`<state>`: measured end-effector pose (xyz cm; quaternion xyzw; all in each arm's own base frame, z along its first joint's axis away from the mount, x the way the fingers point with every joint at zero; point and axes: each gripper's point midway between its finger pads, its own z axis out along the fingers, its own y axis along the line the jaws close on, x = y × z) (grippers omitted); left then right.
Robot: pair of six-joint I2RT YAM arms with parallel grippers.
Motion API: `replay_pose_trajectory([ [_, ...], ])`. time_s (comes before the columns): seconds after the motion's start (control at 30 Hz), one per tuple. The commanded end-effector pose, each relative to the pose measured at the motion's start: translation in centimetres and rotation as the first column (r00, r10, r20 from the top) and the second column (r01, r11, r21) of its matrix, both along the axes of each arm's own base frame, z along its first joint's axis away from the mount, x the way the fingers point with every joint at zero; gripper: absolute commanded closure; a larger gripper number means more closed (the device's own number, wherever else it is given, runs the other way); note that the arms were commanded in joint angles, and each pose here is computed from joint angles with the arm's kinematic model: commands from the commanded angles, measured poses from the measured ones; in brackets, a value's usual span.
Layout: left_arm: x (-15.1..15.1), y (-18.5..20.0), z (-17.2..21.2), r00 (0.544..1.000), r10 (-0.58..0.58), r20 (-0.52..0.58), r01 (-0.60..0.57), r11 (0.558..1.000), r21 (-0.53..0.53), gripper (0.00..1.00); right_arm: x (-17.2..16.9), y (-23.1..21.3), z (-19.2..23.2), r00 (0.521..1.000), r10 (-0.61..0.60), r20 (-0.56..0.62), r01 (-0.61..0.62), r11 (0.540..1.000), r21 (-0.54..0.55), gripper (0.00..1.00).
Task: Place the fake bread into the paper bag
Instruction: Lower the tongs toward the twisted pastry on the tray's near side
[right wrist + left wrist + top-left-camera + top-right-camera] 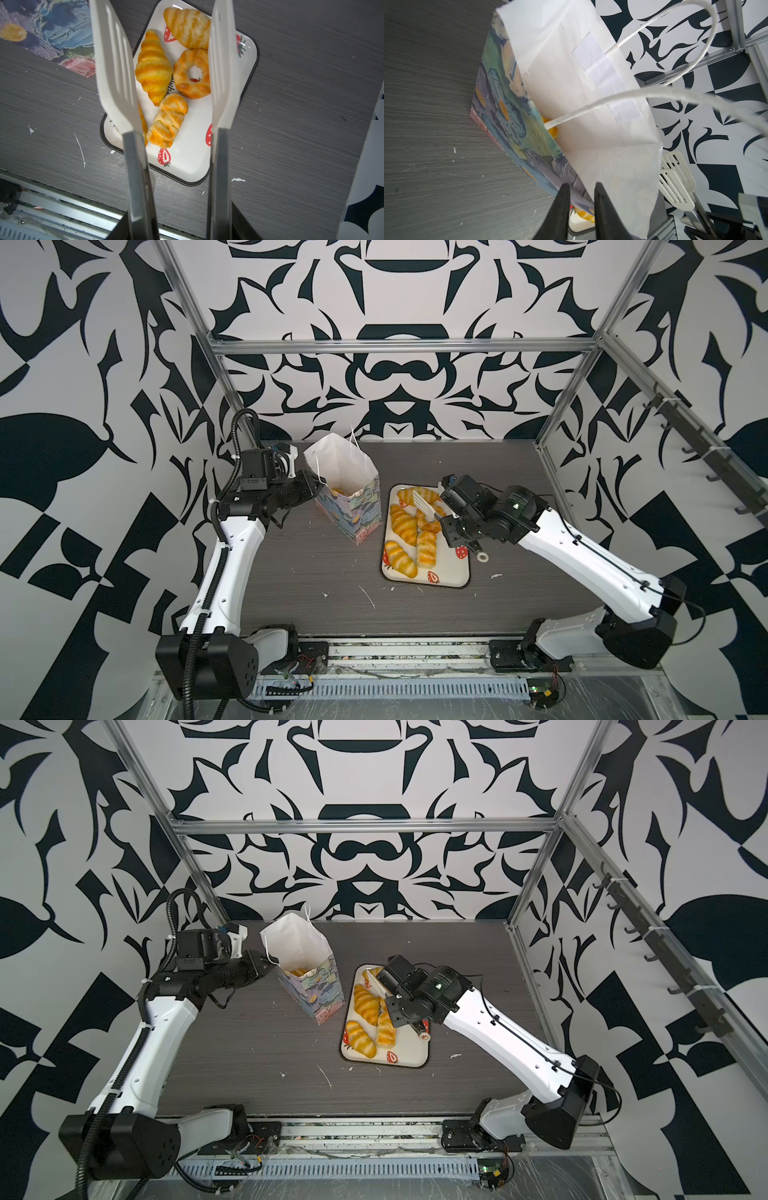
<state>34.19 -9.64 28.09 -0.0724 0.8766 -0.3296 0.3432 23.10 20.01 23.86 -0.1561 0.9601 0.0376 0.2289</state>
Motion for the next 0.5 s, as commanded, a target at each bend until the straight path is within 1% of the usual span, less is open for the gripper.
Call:
replay_pose_trajectory([
  [0.0, -0.3, -0.2, 0.9, 1.0, -0.011, 0.019, 0.011, 1.0, -0.001, 0.75, 0.2, 0.1, 1.2, 0.999, -0.023, 0.039, 0.021, 0.998, 0.063, 0.45],
  [0.47, -0.2, -0.2, 0.8, 1.0, -0.012, 0.016, 0.012, 1.0, -0.002, 0.75, -0.9, -0.7, -1.9, 0.999, -0.044, -0.023, 0.045, 0.998, 0.035, 0.45],
])
